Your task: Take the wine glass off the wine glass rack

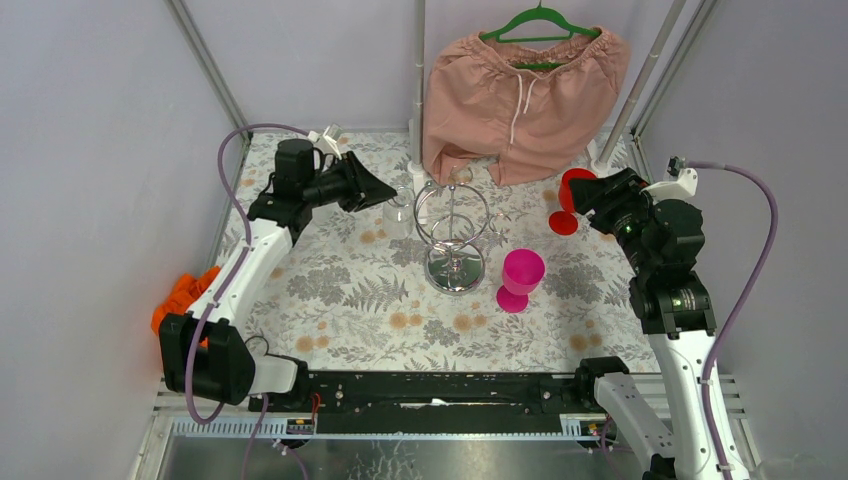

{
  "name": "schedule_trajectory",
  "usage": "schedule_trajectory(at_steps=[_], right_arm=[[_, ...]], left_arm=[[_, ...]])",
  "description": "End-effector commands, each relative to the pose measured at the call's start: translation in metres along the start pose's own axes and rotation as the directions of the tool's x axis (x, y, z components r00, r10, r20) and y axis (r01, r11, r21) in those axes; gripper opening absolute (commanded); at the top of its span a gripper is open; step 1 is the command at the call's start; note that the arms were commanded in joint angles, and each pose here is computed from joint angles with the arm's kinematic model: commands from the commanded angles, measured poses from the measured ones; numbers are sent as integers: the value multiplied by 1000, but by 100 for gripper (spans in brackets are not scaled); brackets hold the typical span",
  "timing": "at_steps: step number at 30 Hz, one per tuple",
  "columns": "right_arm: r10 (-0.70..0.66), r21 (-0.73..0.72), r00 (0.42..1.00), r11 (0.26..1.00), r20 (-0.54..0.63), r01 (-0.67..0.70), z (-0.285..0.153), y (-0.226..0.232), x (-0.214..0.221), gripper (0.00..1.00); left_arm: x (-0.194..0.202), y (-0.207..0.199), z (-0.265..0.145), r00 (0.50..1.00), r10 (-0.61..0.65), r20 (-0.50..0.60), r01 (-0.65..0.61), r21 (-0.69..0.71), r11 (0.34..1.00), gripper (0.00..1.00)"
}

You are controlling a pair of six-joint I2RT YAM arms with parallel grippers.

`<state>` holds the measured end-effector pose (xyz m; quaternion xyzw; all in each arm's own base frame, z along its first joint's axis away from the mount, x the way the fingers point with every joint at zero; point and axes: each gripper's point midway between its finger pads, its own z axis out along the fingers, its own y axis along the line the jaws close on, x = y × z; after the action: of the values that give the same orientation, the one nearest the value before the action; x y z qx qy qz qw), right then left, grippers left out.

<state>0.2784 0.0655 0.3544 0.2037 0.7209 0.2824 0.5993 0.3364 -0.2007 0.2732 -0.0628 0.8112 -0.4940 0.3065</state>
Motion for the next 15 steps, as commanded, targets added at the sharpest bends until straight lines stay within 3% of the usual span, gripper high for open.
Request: schedule_trajectory(at_steps=[1,15], right_arm=[[8,-45,1000,999,13,-7,3,9,-4,62],[22,-48,1000,999,4,-22,6,9,-1,62]], left_arm=[[-13,-13,-5,997,67,28,-68,45,997,33],[-10,-6,1,999,46,12,-46,81,996,30]])
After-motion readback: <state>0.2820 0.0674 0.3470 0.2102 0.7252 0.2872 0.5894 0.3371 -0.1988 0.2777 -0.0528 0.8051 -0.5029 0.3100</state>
